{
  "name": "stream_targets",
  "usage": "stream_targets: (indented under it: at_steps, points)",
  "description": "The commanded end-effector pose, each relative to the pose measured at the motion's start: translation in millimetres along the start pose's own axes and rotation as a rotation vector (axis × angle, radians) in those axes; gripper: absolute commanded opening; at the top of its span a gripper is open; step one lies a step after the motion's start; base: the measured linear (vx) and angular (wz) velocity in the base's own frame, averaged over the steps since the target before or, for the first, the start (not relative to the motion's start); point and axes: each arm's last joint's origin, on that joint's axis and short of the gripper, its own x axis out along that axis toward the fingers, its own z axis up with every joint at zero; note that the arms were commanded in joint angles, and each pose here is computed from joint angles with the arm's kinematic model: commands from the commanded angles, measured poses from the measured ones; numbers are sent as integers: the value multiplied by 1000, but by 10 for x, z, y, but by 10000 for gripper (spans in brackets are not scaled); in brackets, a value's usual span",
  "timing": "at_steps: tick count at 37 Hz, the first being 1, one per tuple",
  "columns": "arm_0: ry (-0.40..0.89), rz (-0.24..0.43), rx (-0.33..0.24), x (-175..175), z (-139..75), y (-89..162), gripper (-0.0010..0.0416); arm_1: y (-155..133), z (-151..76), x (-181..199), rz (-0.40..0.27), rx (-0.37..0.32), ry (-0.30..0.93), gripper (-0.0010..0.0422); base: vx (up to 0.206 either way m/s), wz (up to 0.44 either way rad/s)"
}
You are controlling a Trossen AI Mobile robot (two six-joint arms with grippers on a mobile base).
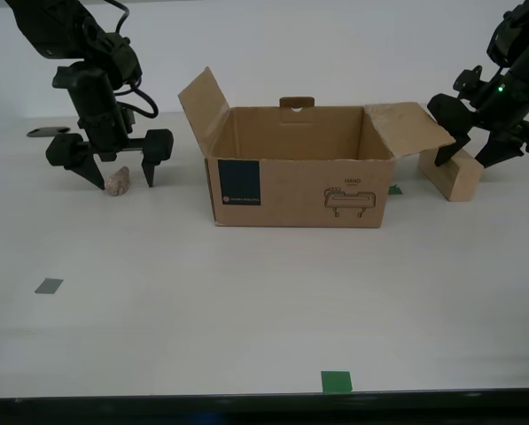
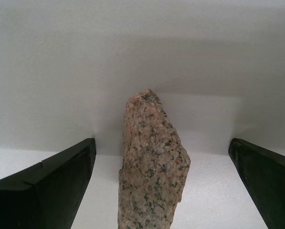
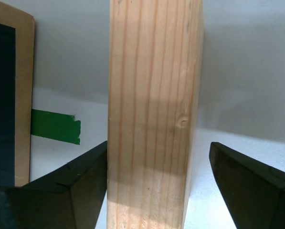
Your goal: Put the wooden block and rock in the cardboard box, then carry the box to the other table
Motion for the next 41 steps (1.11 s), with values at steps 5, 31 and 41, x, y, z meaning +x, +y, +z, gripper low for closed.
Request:
stream_targets:
  at_steps: [5, 31, 41]
  points:
    - [3, -4, -2, 6, -4, 5, 237, -1, -22, 12, -3, 0, 18, 389, 0, 0]
    - [-10, -4, 3, 7, 8, 4, 22, 7, -54, 11, 5, -1, 52, 241, 0, 0]
    - [20, -1, 21, 8, -22, 9, 1, 9, -54, 11, 5, -7, 51, 25, 0, 0]
